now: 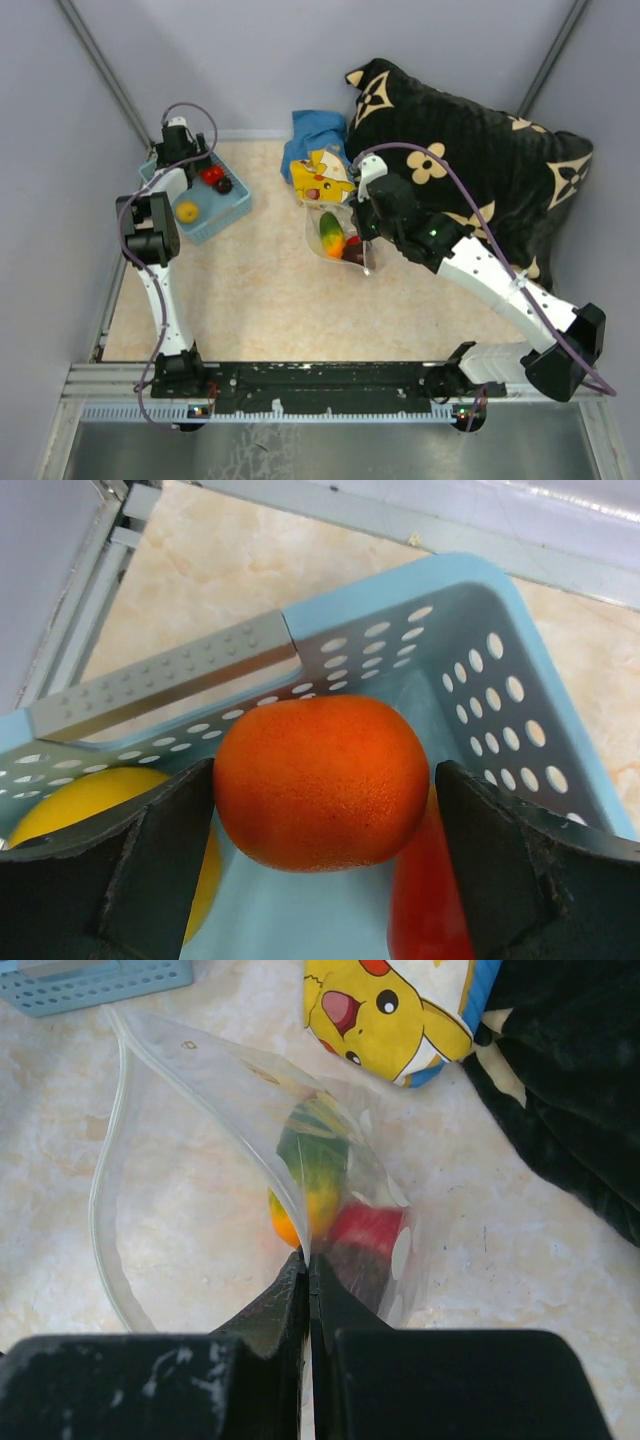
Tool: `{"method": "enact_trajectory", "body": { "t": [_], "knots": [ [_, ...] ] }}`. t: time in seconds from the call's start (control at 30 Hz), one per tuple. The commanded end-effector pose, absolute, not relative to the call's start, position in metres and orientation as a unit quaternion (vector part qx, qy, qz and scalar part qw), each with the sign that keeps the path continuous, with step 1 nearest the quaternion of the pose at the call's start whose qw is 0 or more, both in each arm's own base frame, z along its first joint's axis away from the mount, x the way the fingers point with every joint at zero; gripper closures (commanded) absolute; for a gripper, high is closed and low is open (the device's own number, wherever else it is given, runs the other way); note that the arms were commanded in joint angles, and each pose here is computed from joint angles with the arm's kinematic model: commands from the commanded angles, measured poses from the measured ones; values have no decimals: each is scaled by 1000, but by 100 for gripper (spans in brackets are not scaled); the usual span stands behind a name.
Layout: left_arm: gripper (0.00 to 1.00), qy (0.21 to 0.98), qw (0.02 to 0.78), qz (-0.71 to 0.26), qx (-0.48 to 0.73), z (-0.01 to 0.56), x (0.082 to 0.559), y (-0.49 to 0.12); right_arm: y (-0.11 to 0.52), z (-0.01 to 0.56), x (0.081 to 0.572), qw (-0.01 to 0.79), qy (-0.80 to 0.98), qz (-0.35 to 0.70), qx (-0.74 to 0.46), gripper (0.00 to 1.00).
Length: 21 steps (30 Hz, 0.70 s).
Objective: Place the food in the zip-top bag and seal the zipper
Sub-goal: Pick up the fake fruit from the bin.
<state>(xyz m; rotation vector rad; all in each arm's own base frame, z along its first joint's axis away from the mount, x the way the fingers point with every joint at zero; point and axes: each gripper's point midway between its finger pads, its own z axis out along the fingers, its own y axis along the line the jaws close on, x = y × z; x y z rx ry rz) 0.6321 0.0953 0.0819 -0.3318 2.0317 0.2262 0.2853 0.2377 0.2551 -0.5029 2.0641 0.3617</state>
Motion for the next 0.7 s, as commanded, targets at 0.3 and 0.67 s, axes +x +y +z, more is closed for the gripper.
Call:
{"method": "enact_trajectory", "body": {
  "t": [0.3, 0.67],
  "knots": [
    [28, 845, 525, 60, -87, 98, 626, 78, 246, 267, 285, 484, 836, 160, -204, 100],
    [41, 820, 561, 1, -112, 145, 574, 56, 247, 269, 286, 489, 834, 158, -202, 100]
  ]
}}
